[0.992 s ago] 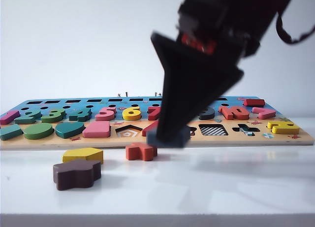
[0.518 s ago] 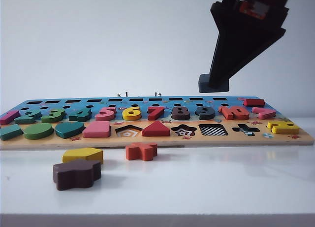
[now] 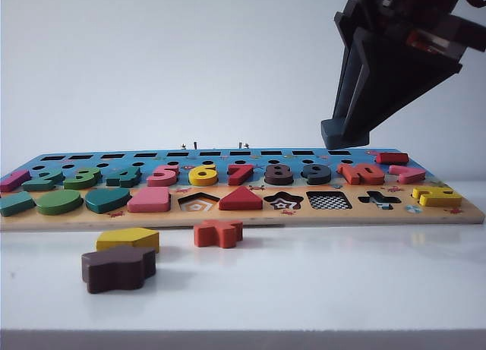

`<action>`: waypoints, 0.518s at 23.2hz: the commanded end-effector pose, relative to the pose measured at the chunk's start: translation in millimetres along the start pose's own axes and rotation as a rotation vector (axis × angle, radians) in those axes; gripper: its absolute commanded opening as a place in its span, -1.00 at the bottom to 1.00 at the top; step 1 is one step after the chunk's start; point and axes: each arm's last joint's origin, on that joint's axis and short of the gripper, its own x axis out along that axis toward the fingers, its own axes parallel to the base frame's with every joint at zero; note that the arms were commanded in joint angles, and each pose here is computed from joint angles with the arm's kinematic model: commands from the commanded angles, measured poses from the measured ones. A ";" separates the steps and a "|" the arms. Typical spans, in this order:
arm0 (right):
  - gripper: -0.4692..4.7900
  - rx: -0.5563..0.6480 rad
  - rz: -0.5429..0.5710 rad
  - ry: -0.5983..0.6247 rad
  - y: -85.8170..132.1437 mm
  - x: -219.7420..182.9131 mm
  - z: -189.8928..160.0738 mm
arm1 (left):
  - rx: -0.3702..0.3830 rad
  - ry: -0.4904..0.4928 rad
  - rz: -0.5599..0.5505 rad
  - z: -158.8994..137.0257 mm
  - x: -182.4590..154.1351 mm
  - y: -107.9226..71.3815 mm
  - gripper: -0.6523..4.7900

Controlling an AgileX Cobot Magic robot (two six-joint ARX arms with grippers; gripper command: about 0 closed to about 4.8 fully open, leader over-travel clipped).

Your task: Insert the cube into the slot.

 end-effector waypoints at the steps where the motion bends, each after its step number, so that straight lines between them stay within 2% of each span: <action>1: -0.40 -0.001 -0.015 -0.025 -3.8 5.5 4.1 | 0.014 -0.010 -0.004 1.4 -1.0 -0.7 -0.70; 12: -0.40 -0.010 0.033 -0.016 -9.4 33.0 3.6 | 0.014 -0.010 -0.004 1.4 -1.0 -0.7 -0.70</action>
